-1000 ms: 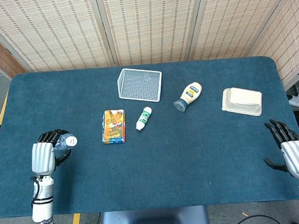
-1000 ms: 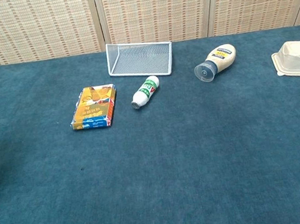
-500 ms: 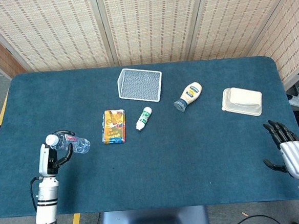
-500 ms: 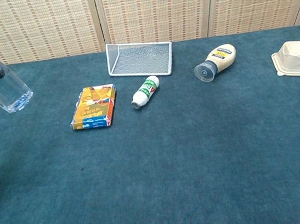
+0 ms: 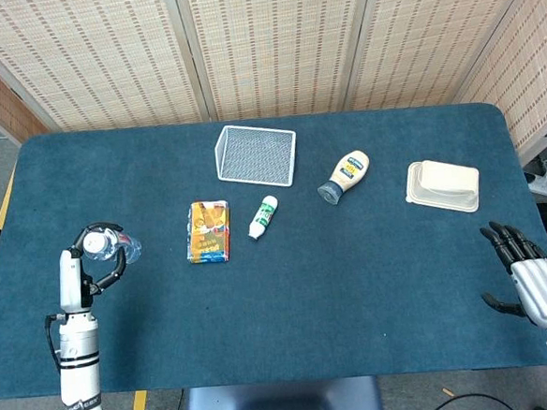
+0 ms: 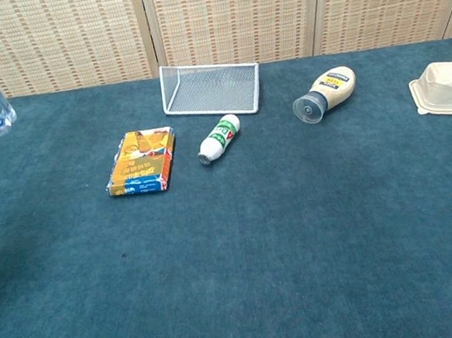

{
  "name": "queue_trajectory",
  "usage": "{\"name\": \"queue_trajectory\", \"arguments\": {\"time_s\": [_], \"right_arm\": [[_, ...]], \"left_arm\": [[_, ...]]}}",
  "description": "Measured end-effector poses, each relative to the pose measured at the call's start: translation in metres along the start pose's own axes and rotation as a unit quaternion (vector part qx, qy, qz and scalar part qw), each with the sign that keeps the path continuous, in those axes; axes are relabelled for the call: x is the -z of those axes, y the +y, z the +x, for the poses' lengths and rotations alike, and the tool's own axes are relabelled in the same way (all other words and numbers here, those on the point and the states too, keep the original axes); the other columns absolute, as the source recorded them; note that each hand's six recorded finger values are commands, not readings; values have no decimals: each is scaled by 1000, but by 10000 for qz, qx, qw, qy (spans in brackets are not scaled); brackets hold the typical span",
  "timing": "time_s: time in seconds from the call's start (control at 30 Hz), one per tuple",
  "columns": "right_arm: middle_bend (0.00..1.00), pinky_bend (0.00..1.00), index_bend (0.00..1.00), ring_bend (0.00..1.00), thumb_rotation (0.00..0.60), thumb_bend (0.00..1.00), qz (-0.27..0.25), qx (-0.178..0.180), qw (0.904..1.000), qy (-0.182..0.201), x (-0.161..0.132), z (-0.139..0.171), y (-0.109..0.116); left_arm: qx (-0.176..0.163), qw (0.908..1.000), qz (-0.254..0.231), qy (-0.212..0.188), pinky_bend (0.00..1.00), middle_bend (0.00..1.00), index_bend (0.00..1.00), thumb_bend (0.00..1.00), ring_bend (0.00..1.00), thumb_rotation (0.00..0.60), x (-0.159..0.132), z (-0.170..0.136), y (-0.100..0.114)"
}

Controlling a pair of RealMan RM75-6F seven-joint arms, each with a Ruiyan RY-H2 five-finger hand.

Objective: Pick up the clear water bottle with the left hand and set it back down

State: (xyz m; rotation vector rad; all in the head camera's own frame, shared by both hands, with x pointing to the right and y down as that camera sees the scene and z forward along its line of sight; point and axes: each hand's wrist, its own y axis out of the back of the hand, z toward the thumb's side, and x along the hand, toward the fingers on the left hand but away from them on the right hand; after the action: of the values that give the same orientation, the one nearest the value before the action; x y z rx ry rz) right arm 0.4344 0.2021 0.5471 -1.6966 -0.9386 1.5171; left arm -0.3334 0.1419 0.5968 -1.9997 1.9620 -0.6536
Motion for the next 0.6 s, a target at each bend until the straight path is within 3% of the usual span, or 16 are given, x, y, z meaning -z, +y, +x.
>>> {"name": "queue_trajectory", "arguments": {"time_s": [0.1, 0.17, 0.3, 0.43, 0.5, 0.6], "right_arm": [[0, 198, 0, 0, 600, 120, -33, 18, 10000, -1, 0, 0, 1], [0, 198, 0, 0, 600, 120, -21, 35, 10000, -18, 1, 0, 2], [0, 198, 0, 0, 600, 121, -19, 36, 10000, -13, 0, 0, 1], [0, 198, 0, 0, 600, 120, 10, -8, 10000, -14, 0, -1, -1], [0, 198, 0, 0, 600, 120, 3, -12, 10000, -15, 0, -2, -1], [0, 198, 0, 0, 600, 120, 1, 11, 10000, -35, 1, -1, 0]], "left_arm": [[77, 9996, -249, -117, 477, 738, 723, 607, 646, 600, -19, -1, -5], [213, 9996, -148, -85, 476, 740, 723, 607, 647, 600, -18, -5, -11], [682, 9967, 320, 300, 476, 741, 723, 607, 647, 600, 10, -19, -29], [1094, 9900, 410, 794, 476, 738, 723, 607, 647, 600, 46, -34, -48], [1127, 9892, 333, 877, 475, 738, 723, 606, 647, 600, 53, -36, -51], [926, 9934, 187, 658, 476, 738, 723, 605, 647, 600, 41, -30, -47]]}}
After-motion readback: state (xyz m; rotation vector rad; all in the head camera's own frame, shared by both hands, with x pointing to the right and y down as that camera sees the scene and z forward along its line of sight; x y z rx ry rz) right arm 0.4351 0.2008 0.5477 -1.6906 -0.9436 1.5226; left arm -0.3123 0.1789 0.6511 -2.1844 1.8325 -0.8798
